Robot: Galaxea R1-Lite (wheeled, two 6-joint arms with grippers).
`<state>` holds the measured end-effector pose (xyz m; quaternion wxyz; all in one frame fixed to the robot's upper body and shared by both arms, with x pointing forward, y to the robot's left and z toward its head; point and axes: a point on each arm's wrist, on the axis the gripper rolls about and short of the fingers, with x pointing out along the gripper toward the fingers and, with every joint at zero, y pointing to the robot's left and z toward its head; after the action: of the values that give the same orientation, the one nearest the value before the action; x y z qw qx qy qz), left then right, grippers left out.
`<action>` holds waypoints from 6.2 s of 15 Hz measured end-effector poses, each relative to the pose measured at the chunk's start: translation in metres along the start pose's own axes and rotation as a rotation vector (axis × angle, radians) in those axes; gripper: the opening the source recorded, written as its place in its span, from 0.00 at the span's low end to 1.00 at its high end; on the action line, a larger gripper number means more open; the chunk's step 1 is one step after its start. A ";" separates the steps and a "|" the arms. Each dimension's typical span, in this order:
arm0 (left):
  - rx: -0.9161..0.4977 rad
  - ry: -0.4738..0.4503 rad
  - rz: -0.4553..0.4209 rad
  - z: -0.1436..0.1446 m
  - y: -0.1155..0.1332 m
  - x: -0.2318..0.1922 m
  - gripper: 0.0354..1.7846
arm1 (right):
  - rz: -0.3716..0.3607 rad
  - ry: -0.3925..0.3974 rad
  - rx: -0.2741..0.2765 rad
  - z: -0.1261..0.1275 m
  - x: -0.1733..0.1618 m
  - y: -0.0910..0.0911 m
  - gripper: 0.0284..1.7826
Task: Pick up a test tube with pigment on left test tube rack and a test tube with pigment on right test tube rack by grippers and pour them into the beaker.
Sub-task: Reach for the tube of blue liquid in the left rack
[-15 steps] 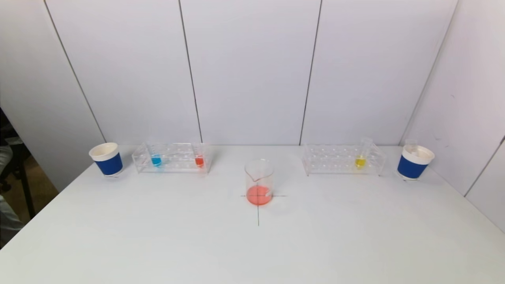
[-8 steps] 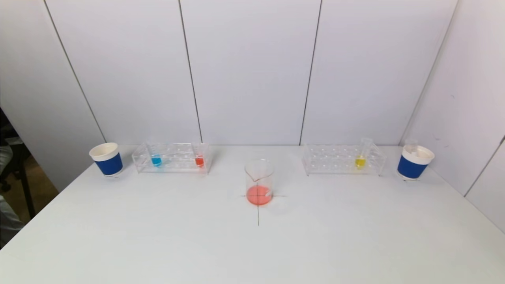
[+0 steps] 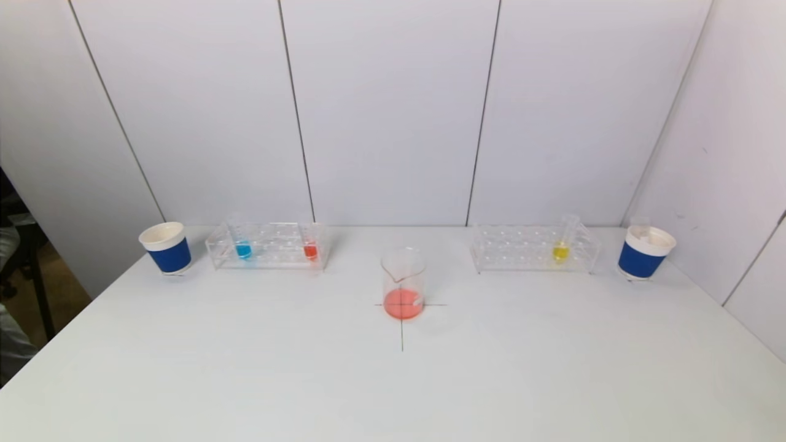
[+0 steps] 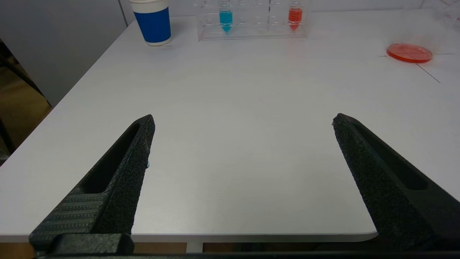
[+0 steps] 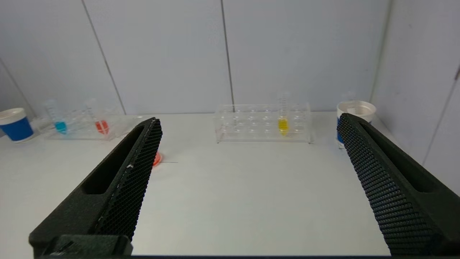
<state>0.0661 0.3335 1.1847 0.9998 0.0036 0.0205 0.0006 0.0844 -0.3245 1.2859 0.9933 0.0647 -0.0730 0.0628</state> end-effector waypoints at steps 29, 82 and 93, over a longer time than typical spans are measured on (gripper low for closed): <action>0.000 0.000 0.000 0.000 0.000 0.000 0.97 | -0.117 0.116 -0.069 0.036 -0.031 0.003 1.00; 0.000 0.000 0.000 0.000 0.000 0.000 0.97 | -0.153 0.139 -0.097 -0.097 -0.032 -0.023 1.00; -0.001 0.000 0.000 0.000 0.000 0.000 0.97 | -0.153 0.139 -0.097 -0.097 -0.032 -0.023 1.00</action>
<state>0.0661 0.3335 1.1847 0.9998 0.0033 0.0204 0.0004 0.0692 -0.3373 1.1829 0.9998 0.0176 -0.0019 -0.0122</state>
